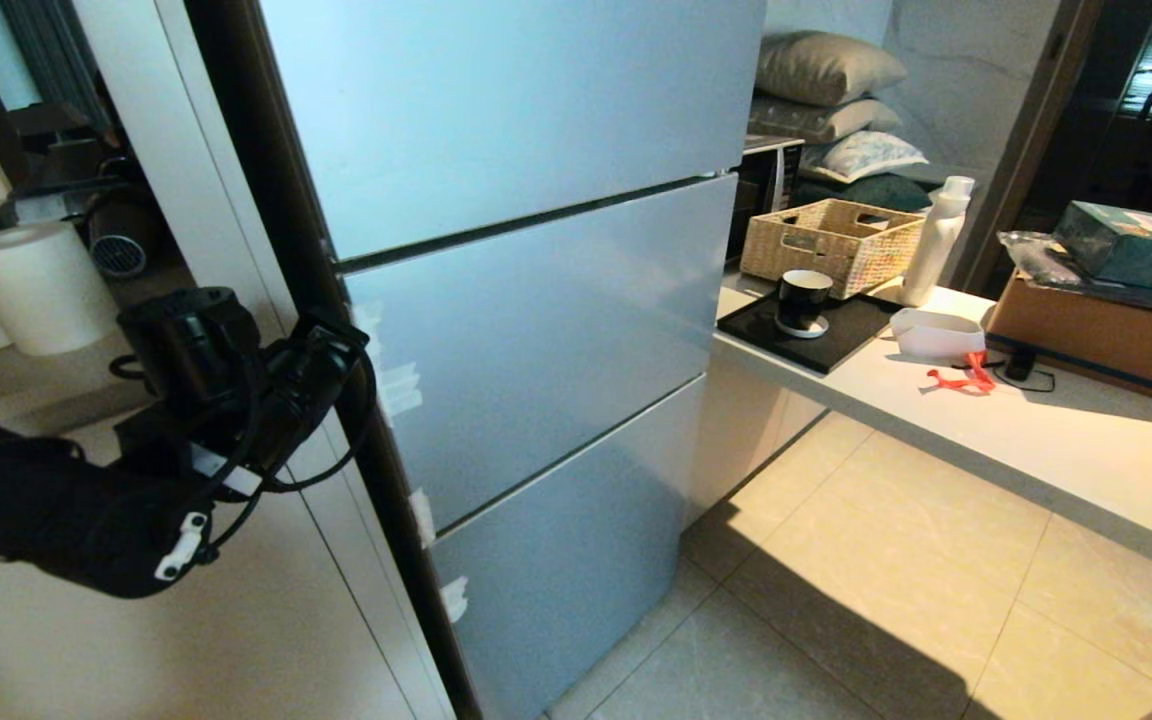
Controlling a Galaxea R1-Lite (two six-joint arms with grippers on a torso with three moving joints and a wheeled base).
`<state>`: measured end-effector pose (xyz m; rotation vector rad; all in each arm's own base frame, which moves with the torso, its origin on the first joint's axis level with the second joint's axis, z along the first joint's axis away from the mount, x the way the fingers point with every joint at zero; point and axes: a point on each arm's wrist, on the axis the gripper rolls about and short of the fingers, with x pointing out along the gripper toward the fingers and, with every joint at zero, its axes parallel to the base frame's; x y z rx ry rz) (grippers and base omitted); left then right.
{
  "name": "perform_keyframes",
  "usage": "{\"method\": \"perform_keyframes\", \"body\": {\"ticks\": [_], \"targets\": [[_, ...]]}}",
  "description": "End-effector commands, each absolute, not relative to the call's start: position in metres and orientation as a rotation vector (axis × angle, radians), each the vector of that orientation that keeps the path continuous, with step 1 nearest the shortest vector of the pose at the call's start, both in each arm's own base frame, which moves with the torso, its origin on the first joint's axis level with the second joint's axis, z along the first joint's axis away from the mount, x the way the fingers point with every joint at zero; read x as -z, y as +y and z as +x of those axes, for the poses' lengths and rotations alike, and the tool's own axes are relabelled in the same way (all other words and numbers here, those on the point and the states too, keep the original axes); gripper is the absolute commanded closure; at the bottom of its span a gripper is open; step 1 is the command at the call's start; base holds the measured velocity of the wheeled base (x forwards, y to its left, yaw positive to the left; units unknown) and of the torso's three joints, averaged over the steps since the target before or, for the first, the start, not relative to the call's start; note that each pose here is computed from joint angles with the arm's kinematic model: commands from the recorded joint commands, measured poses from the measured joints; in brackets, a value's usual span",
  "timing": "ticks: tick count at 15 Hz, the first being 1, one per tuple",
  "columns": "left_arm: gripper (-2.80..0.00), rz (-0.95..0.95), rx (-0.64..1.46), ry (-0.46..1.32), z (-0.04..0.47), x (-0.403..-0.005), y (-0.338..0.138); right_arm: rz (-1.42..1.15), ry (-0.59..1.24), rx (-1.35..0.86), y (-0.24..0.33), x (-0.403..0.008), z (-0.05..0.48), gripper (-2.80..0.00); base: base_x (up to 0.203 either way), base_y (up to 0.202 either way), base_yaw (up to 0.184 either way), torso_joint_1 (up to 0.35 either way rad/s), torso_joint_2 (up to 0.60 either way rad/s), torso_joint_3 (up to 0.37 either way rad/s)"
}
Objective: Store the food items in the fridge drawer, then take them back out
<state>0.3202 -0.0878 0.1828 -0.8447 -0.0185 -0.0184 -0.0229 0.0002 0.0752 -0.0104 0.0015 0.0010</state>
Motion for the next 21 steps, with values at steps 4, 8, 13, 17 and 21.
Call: {"method": "perform_keyframes", "body": {"ticks": [4, 8, 13, 17, 21], "targets": [[0.00, -0.864, 0.152, 0.006, 0.296, -0.186, -0.103, -0.011, 0.003, -0.002, 0.000, -0.075, -0.023, 0.00, 0.000, 0.000, 0.000, 0.000, 0.00, 0.000], [0.00, -0.869, 0.226, 0.017, 0.268, -0.196, -0.114, -0.011, 0.003, -0.003, 0.000, -0.075, -0.023, 0.00, 0.000, 0.000, 0.000, 0.000, 0.00, 0.000], [0.00, -0.864, 0.356, 0.074, 0.218, -0.199, -0.132, -0.011, 0.003, -0.002, 0.000, -0.075, -0.023, 0.00, 0.000, 0.000, 0.000, 0.000, 0.00, 0.000], [0.00, -0.846, 0.430, 0.141, 0.189, -0.190, -0.139, -0.011, 0.003, -0.002, 0.000, -0.075, -0.023, 0.00, 0.000, 0.000, 0.000, 0.000, 0.00, 0.000], [0.00, -0.845, 0.454, 0.153, 0.187, -0.190, -0.145, -0.011, 0.003, -0.002, 0.000, -0.075, -0.023, 0.00, 0.000, 0.000, 0.000, 0.000, 0.00, 0.000]]}}
